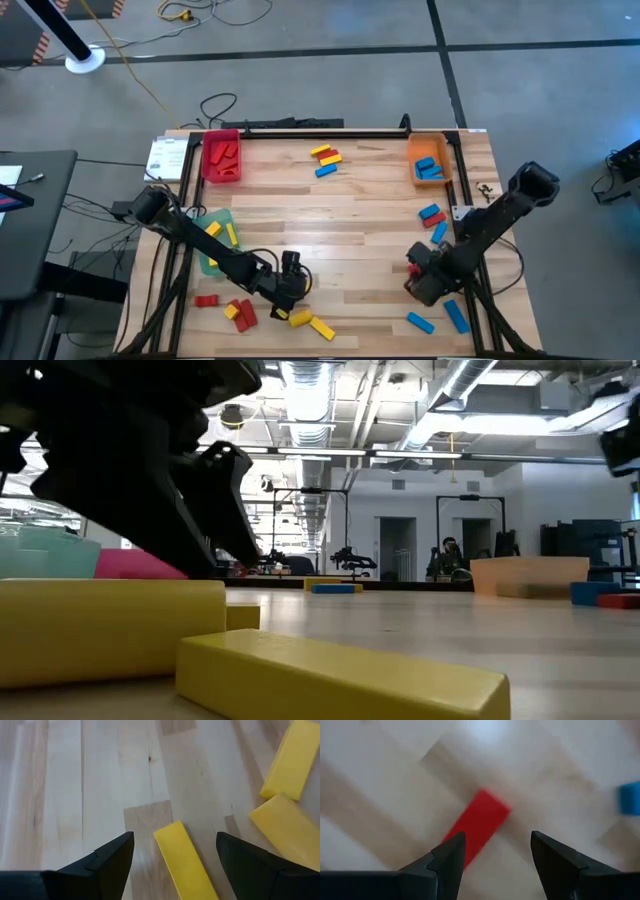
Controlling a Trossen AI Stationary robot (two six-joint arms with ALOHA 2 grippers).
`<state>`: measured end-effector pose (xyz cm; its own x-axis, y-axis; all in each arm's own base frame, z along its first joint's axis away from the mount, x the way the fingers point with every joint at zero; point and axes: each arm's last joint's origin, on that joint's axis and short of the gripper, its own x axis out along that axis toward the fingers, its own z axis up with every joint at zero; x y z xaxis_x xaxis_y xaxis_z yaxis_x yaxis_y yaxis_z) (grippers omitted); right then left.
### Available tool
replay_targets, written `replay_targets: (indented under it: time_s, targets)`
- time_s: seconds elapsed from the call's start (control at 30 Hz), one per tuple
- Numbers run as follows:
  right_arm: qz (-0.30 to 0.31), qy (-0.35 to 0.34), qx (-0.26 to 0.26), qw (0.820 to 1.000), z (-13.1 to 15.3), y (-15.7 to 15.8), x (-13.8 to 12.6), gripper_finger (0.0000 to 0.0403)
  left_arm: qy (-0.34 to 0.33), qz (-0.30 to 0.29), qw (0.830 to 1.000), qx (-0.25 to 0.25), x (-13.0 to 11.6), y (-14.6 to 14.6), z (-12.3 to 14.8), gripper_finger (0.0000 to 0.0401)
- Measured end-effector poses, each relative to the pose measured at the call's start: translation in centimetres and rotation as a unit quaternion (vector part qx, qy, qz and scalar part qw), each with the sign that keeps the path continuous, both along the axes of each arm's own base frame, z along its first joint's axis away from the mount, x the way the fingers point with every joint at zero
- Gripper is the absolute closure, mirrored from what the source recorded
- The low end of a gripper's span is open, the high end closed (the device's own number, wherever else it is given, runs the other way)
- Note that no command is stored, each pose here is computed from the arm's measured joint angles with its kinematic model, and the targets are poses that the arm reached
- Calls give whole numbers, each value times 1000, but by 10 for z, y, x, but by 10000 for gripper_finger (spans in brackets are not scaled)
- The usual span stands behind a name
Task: Sort blocks
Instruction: Put the red block into the red bin
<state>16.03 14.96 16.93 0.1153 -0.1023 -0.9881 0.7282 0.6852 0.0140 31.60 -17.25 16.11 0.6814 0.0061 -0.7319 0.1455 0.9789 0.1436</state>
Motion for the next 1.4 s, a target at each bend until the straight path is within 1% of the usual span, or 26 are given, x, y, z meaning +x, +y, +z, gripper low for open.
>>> replay_targets:
  time_s: [0.13, 0.23, 0.43, 0.63, 0.7, 0.8, 0.97, 1.03, 1.1, 1.17, 1.27, 1.4]
  targets:
    - [-1, -24, 26, 999, -7, 17, -1, 164, -3, -5, 1000, 5, 0, 1, 2, 122]
    - [-11, -28, 32, 999, -12, 25, -2, 162, -3, -3, 1000, 7, 1, 3, 2, 122]
    - [-34, -23, 24, 999, -28, 33, 0, 153, -4, -1, 1000, 12, 4, 7, 2, 122]
    - [-40, -10, 12, 999, -37, 33, 6, 159, -4, -7, 1000, 19, 4, 8, 3, 122]
    - [-36, -6, 8, 999, -39, 32, 6, 171, -4, -8, 1000, 21, 5, 9, 3, 122]
    - [-33, -8, 9, 999, -39, 33, 6, 205, -4, -4, 1000, 21, 6, 12, 3, 122]
    - [-7, -3, 15, 1000, -33, 33, 6, 294, -7, 5, 1000, 19, 10, 18, 3, 122]
    - [15, 0, 14, 1000, -31, 35, 7, 331, -19, 6, 1000, 17, 13, 20, 5, 122]
    - [46, 0, 12, 999, -28, 35, 11, 357, -35, 4, 999, 17, 17, 22, 7, 122]
    - [73, -10, 7, 997, -25, 36, 17, 359, -57, 0, 998, 13, 22, 25, 11, 122]
    - [116, -58, -7, 992, -15, 37, 33, 359, -90, -16, 996, -4, 30, 30, 17, 122]
    - [174, -107, -41, 978, -1, 34, 53, 352, -129, -26, 991, -38, 41, 41, 24, 122]
